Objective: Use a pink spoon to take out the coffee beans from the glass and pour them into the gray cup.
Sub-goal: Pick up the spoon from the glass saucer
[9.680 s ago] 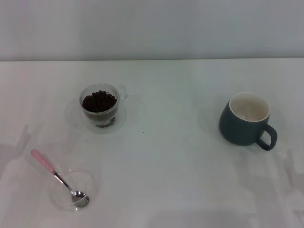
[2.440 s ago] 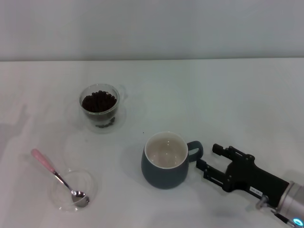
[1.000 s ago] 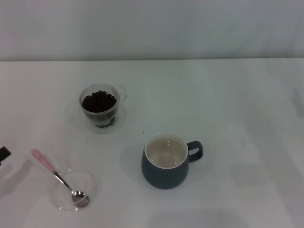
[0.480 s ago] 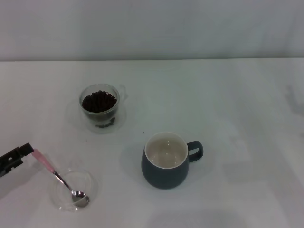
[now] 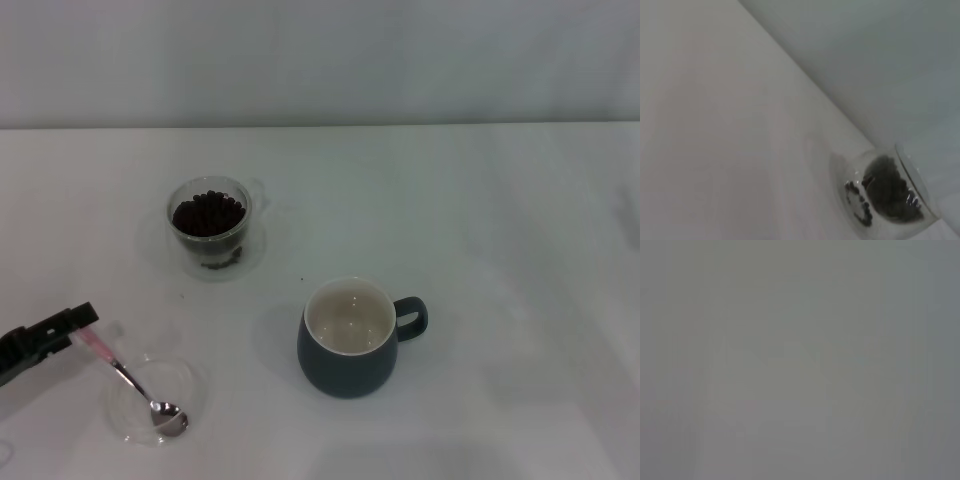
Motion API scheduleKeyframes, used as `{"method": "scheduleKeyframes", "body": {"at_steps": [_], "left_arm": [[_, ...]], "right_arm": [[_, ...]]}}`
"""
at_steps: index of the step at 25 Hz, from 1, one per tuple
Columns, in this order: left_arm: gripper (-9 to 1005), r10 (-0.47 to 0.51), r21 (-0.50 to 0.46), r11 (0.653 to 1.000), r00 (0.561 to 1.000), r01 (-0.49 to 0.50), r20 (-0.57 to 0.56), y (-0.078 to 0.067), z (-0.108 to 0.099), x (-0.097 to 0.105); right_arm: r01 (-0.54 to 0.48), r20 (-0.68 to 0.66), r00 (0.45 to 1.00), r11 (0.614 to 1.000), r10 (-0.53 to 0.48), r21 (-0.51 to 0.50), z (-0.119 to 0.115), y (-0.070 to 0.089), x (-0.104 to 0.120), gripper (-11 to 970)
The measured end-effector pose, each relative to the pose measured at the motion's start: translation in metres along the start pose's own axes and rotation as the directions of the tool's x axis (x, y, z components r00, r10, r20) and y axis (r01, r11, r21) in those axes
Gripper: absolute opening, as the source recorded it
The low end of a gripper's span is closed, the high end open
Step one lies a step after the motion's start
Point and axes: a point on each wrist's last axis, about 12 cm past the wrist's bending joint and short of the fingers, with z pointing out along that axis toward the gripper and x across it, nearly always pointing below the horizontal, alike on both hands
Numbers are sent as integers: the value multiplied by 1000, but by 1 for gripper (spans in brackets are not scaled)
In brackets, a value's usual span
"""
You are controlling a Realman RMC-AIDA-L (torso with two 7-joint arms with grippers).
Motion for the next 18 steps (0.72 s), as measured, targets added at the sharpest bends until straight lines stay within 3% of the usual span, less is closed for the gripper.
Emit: {"method": "scheduleKeyframes", "body": {"at_steps": [18], "left_arm": [[877,-16,-34,999,1000,16,-15,0,10,-2]], "right_arm": [[13,-15,1000,999,-13,29,-19,-9,-2,740]]}}
